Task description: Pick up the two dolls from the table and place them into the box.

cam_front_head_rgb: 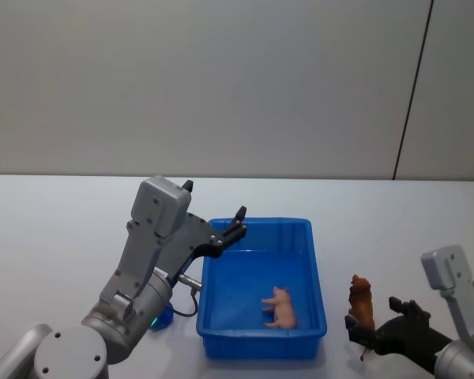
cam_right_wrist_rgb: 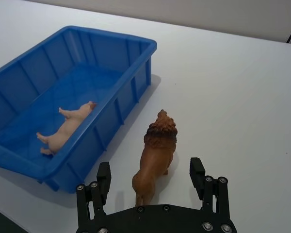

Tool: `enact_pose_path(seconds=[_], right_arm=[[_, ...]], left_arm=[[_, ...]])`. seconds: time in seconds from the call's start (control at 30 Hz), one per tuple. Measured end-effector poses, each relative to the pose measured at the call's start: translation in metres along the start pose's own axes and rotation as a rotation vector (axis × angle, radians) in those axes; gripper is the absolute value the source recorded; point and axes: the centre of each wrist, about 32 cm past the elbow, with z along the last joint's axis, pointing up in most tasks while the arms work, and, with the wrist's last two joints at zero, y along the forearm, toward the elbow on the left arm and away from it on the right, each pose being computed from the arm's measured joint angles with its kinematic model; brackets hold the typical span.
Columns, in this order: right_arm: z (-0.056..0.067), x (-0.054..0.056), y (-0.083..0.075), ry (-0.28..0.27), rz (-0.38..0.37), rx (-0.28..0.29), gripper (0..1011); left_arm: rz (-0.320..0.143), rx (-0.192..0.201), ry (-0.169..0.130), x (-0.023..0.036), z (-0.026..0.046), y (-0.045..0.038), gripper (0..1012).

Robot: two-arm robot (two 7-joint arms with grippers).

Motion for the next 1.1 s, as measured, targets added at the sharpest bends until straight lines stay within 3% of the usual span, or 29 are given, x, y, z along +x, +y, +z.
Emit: enact_pose_path(seconds=[0.3,0.57,0.77,0.9,1.0,1.1], right_arm=[[-0.007,-0.003,0.008,0.005,0.003,-0.038,962],[-0.01,-0.006,0.014,0.013,-0.01,-0.053,781],[-0.011,-0.008,0.015,0.015,-0.027,-0.05,560],[-0.01,-0.009,0.014,0.012,-0.039,-0.036,460],[-0.007,-0.011,0.013,0.009,-0.051,-0.014,319],[-0.005,-0.011,0.012,0.007,-0.058,0.003,278]], left_arm=[[0.0,0.0,0.0,0.0,0.0,0.0,1001],[0.0,0.0,0.0,0.0,0.0,0.0,1001],[0.0,0.0,0.0,0.0,0.0,0.0,1001],[0.0,0.0,0.0,0.0,0.0,0.0,1001],[0.0,0.0,0.0,0.0,0.0,0.0,1001],[0.0,0.0,0.0,0.0,0.0,0.0,1002]])
